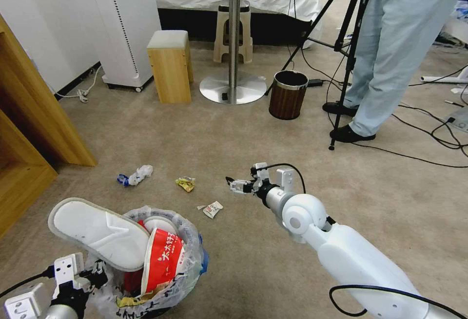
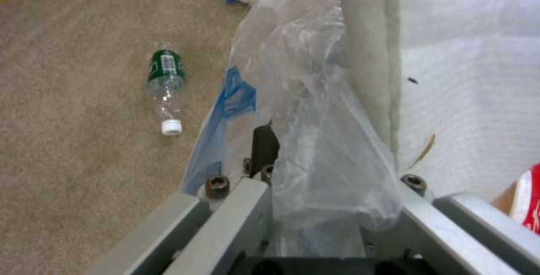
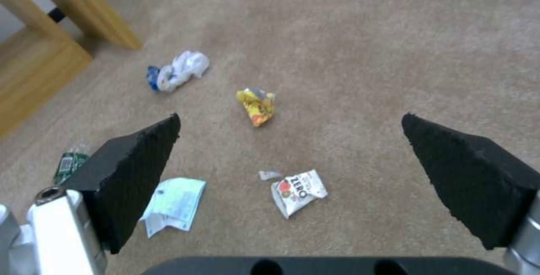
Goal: Pick up the trash bin and place the garbage on the floor into it.
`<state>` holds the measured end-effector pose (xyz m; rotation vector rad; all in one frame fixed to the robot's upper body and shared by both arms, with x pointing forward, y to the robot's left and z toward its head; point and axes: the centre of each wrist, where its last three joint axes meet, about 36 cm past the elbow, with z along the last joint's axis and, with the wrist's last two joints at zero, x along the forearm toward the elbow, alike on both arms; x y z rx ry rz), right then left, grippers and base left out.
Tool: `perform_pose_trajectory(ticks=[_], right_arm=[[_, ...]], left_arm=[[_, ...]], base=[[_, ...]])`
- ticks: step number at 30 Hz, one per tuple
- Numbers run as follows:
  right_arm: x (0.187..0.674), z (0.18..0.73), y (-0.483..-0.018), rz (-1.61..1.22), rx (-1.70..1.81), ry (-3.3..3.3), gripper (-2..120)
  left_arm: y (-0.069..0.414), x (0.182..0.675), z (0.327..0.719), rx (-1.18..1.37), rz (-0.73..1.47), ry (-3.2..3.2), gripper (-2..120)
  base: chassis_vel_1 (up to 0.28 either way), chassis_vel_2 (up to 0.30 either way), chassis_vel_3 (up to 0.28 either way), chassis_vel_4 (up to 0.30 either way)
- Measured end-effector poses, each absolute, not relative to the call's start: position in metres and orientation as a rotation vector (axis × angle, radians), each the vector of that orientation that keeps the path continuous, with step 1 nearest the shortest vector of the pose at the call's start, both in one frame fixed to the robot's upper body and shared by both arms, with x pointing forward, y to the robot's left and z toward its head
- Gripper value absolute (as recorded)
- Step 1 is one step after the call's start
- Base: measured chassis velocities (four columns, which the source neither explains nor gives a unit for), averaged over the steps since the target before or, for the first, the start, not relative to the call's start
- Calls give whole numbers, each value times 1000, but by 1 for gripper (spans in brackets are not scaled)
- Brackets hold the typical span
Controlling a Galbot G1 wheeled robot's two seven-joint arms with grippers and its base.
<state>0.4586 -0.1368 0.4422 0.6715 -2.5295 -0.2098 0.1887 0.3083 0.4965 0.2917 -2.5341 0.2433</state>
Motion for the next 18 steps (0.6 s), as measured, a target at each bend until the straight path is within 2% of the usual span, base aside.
perform_pose_trajectory(ticks=[9, 18], right_arm=[[461, 439, -127, -216, 721, -2532, 100], [462, 430, -119, -254, 803, -2557, 100]], left_arm=[[312, 191, 498, 300, 258, -2537, 2], [314, 193, 498, 311, 275, -2530, 2]], base=[[8, 11, 14, 6], [75, 73, 74, 81]])
